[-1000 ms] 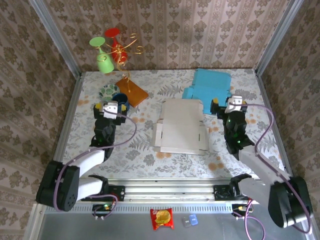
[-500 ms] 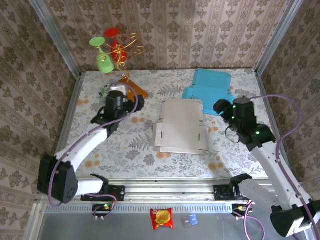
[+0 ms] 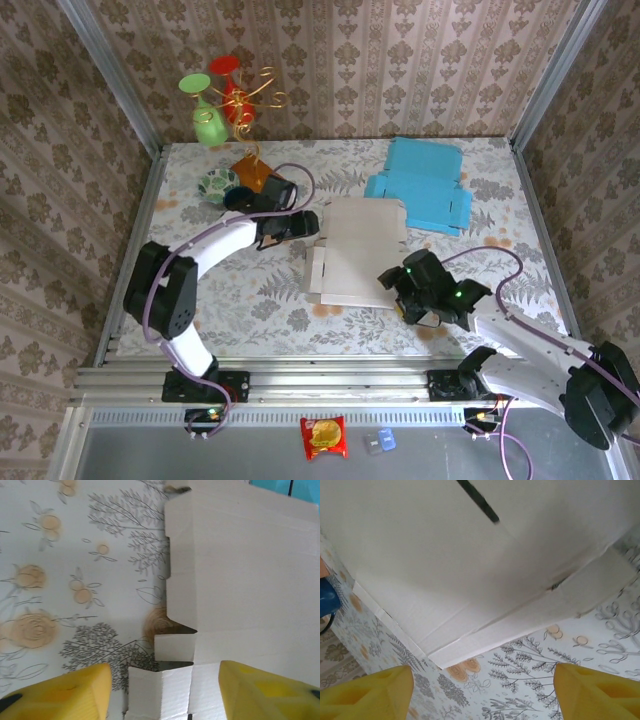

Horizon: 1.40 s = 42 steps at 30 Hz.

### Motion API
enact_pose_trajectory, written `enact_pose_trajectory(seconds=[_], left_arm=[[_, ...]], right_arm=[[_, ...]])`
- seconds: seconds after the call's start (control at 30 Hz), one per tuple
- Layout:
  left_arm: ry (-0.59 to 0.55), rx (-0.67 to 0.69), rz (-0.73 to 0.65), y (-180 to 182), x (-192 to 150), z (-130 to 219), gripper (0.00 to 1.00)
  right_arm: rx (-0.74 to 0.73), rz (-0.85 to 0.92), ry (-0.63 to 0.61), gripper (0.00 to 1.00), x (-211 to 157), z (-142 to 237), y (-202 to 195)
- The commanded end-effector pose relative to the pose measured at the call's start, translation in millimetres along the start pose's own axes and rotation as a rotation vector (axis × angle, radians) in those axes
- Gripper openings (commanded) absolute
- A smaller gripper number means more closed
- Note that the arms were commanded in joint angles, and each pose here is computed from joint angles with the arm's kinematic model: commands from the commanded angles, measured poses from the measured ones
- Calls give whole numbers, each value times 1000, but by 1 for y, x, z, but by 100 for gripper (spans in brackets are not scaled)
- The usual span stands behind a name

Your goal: Fold the paper box

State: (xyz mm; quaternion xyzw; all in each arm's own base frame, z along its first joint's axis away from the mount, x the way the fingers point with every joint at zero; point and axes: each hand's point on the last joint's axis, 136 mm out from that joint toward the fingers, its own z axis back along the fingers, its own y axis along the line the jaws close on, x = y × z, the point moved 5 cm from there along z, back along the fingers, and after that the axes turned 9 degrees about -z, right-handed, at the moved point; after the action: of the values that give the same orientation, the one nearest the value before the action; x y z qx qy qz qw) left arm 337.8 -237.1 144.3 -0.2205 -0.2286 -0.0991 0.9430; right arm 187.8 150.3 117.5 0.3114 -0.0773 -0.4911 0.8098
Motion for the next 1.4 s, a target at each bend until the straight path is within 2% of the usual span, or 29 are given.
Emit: enact_pose_trajectory(seconds=[0.0, 0.33, 0.57, 0.73, 0.9, 1.13, 1.37], left_arm=[[42, -41, 4, -10, -3, -9, 55], [80, -61, 11, -4, -23, -23, 50], [127, -64, 18, 1, -39, -32, 48], [152, -62, 41, 5, -49, -33, 48], [161, -69, 77, 6, -59, -32, 47], [196, -121, 93, -12, -74, -33, 45], [203, -128, 100, -24, -80, -35, 43]], right_arm=[[65, -117, 46, 76, -11, -9, 6], [31, -175, 102, 79, -21, -42, -10], [44, -138, 82, 79, -7, -58, -3], [43, -74, 47, 78, 9, -53, 13], [59, -80, 18, 77, 29, -46, 19], [116, -99, -26, 76, 62, -29, 27], [113, -126, -7, 74, 64, -26, 6]])
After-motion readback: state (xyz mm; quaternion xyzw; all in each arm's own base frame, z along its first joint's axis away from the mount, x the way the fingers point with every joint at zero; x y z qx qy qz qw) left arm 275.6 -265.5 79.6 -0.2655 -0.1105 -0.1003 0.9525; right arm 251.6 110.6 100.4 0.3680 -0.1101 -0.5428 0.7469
